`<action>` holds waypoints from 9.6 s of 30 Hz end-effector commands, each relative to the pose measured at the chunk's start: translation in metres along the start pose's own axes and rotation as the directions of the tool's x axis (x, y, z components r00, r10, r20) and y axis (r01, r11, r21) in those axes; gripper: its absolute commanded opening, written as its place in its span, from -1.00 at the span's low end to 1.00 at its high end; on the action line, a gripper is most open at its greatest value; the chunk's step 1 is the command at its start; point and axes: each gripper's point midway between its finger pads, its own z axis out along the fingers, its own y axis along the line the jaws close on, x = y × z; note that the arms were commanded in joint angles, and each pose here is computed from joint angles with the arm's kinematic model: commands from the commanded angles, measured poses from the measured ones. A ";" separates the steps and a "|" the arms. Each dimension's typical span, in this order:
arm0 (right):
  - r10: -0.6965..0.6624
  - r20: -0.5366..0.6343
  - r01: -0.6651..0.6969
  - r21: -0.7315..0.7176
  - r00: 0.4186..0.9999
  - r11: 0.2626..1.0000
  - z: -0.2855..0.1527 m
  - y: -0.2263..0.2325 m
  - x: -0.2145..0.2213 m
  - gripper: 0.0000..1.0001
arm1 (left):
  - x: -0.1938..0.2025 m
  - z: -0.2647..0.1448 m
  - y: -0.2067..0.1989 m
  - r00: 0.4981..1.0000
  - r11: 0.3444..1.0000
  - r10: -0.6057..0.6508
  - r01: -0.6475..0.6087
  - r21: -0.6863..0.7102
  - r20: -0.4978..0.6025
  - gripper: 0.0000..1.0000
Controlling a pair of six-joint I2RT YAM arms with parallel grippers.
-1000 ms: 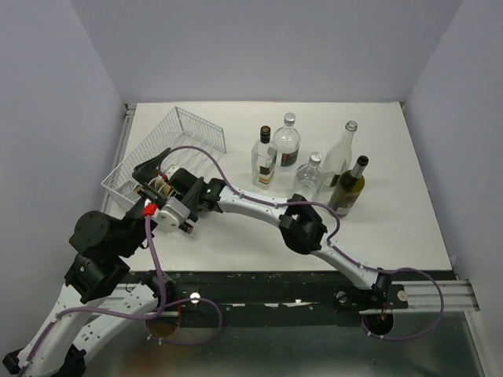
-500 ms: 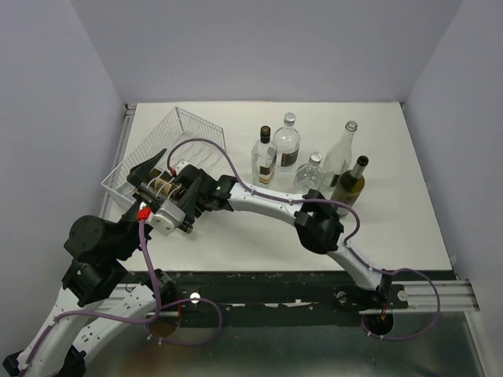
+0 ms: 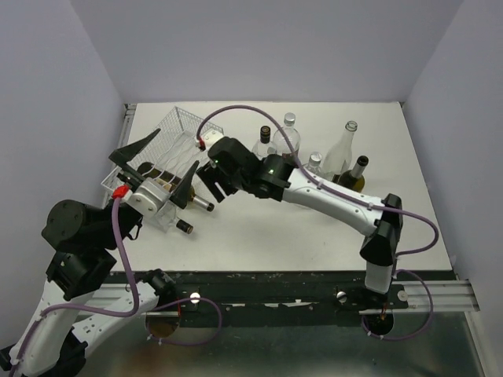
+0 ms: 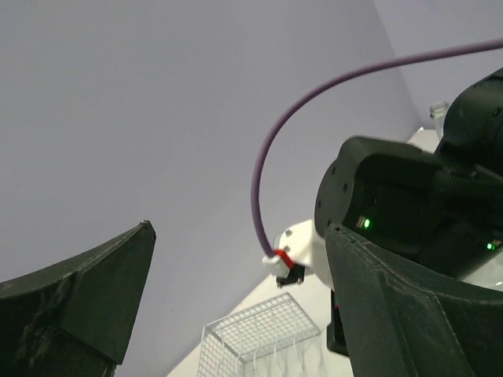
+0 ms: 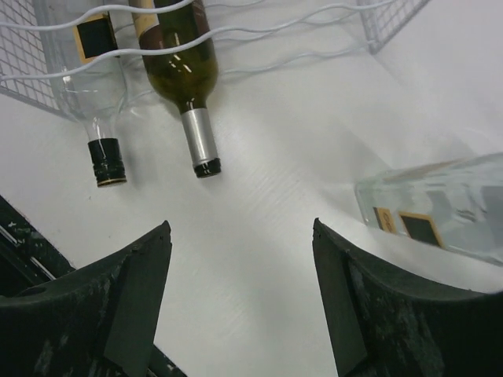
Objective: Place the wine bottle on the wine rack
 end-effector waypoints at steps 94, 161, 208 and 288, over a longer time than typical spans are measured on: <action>0.333 0.251 -0.190 -0.462 0.909 0.867 -0.228 -0.067 -0.040 -0.99 | 0.147 -0.007 -0.230 0.772 0.602 -0.491 0.636 0.483 -0.405 0.98; 0.117 -0.428 -0.287 -0.359 0.896 0.888 -0.199 -0.055 0.103 0.69 | 0.213 0.066 -0.164 0.801 0.665 0.598 -0.522 0.534 0.039 -1.00; 0.098 -0.425 -0.244 -0.304 0.900 0.921 -0.156 -0.034 0.120 -0.99 | 0.181 0.072 -0.146 0.878 0.782 0.479 -0.427 0.454 -0.001 0.98; -0.008 -0.237 -0.019 -0.110 0.971 0.994 0.076 -0.019 0.096 -0.99 | 0.037 0.035 -0.039 0.996 0.993 -0.088 0.090 0.074 -0.026 0.98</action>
